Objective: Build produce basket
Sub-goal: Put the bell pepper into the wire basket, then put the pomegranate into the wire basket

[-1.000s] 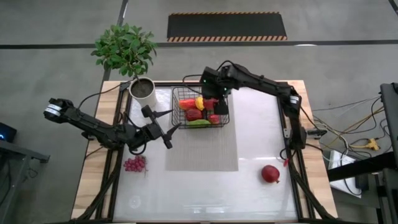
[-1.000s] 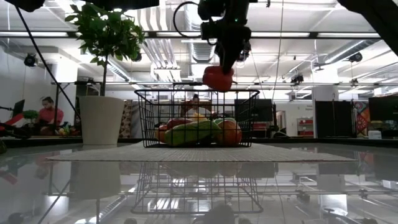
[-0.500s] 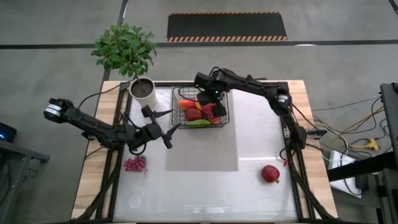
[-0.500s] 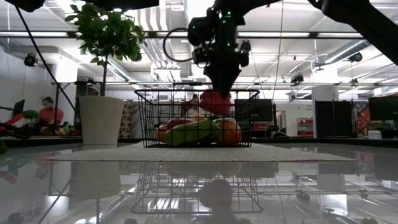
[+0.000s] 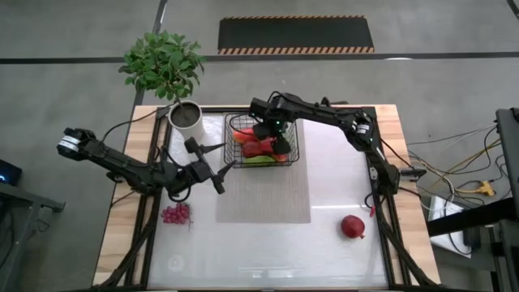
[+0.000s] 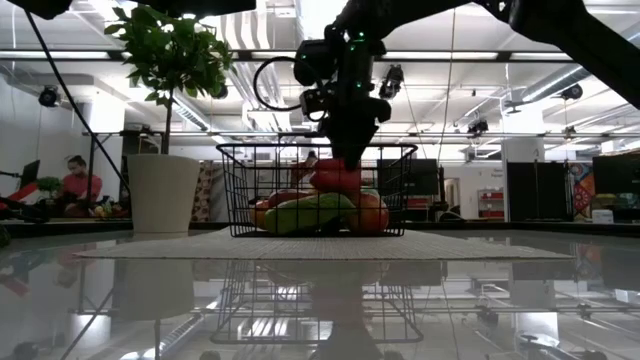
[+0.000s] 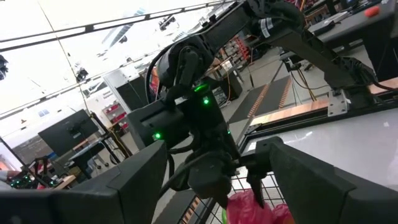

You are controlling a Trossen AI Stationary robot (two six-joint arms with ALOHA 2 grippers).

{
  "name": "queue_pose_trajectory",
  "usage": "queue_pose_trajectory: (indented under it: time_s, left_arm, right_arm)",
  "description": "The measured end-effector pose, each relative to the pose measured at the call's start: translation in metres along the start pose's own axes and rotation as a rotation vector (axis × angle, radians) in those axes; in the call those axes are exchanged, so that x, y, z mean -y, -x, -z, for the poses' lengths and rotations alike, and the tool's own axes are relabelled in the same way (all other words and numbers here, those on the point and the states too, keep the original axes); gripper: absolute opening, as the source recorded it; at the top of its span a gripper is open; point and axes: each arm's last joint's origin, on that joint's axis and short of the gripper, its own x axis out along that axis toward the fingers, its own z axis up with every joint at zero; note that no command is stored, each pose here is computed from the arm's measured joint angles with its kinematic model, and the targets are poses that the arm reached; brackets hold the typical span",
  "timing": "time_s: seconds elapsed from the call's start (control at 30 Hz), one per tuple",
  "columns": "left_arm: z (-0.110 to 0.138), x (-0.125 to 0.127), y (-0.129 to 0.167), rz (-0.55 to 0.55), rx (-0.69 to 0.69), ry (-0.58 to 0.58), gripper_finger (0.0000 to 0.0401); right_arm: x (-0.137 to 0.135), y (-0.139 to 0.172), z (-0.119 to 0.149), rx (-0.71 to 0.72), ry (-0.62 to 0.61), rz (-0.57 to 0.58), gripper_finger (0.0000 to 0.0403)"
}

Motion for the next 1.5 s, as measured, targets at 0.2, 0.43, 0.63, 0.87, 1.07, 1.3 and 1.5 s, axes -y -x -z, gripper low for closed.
queue_pose_trajectory:
  time_s: [0.2,0.43,0.63,0.87,1.07,1.3,1.5]
  left_arm:
    - [0.000,0.000,0.000,0.000,0.000,0.000,0.0269]
    - [0.000,0.000,0.000,0.000,0.000,0.000,0.0269]
    - [0.000,0.000,0.000,0.000,0.000,0.000,0.0269]
    - [0.000,0.000,0.000,0.000,0.000,0.000,0.0269]
    - [0.000,0.000,0.000,0.000,0.000,0.000,0.0269]
    - [0.000,0.000,0.000,-0.001,0.000,0.000,0.0269]
    - [0.000,0.000,0.000,0.000,0.000,-0.010,0.0269]
  right_arm:
    - [0.001,0.000,-0.001,0.012,0.001,0.009,0.0247]
    - [0.001,-0.001,-0.002,0.017,-0.027,0.016,0.0278]
    - [0.002,-0.001,-0.002,0.019,-0.053,0.026,0.0318]
    - [0.001,0.000,-0.002,0.018,-0.054,0.026,0.0339]
    - [0.002,0.016,-0.003,-0.002,-0.053,0.070,0.0328]
    - [0.000,0.029,-0.009,0.036,-0.041,0.100,0.0269]
    - [-0.021,0.060,-0.019,0.126,-0.183,0.120,0.0172]
